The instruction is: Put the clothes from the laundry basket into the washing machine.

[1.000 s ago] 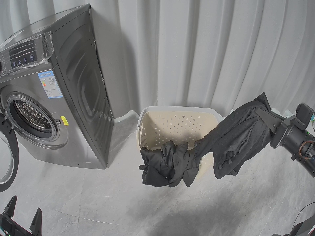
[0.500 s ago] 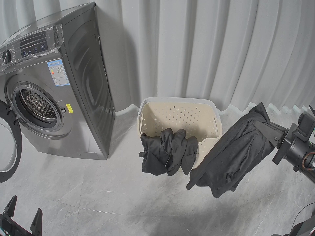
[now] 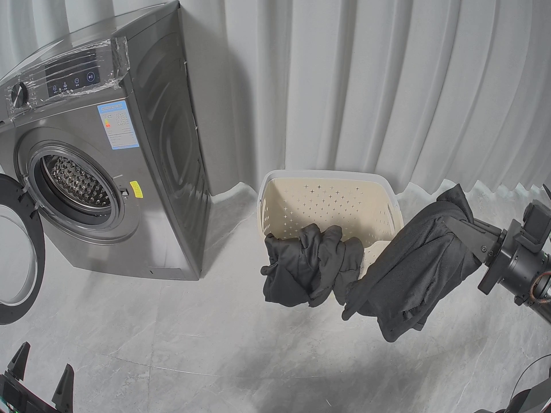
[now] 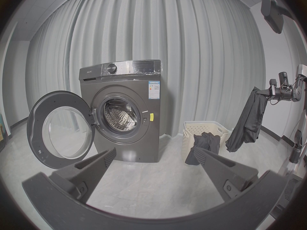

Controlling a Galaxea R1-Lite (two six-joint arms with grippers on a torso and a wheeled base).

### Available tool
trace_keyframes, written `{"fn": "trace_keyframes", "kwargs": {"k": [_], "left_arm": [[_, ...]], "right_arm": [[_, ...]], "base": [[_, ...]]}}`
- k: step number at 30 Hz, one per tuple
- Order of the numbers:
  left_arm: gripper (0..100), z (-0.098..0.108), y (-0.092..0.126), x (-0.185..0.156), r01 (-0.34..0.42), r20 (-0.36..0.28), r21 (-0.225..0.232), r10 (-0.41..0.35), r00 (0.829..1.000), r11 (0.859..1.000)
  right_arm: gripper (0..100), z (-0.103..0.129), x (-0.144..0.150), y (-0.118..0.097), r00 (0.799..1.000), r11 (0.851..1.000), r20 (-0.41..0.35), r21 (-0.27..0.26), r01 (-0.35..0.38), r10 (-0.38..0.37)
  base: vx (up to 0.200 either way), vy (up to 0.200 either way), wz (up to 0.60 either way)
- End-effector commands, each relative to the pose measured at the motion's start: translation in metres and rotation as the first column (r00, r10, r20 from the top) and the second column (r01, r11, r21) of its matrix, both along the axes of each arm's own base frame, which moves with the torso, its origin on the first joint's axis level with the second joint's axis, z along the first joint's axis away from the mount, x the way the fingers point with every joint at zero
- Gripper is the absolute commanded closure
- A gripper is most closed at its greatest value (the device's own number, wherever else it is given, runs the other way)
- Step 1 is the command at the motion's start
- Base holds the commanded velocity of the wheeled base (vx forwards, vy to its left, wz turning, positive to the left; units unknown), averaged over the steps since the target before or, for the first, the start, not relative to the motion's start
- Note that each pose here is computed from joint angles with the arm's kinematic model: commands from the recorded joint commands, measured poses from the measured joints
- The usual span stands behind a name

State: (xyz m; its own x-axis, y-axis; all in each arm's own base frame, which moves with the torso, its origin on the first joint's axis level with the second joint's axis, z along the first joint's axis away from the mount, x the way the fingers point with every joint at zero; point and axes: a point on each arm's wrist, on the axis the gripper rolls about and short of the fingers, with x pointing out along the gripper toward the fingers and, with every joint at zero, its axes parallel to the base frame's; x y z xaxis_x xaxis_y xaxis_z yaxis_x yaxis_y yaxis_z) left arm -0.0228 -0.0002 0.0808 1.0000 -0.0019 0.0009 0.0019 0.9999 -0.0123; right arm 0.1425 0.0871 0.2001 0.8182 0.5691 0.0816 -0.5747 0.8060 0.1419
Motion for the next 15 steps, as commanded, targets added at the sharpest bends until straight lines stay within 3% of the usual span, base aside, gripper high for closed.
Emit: {"fn": "trace_keyframes", "kwargs": {"k": [1, 15], "left_arm": [[0, -0.0049, 0.0, -0.0001, 0.0, 0.001, 0.0, 0.0, 1.0, 1.0], [0, -0.0049, 0.0, -0.0001, 0.0, 0.001, 0.0, 0.0, 1.0, 1.0]], "right_arm": [[100, 0.0013, -0.0001, 0.0001, 1.0, 1.0, 0.005, 0.003, -0.002, 0.002], [100, 0.0012, 0.0015, 0.0011, 1.0, 1.0, 0.001, 0.003, -0.002, 0.002]], "base": [[0.0, 0.2, 0.0], [0.0, 0.2, 0.0]]}}
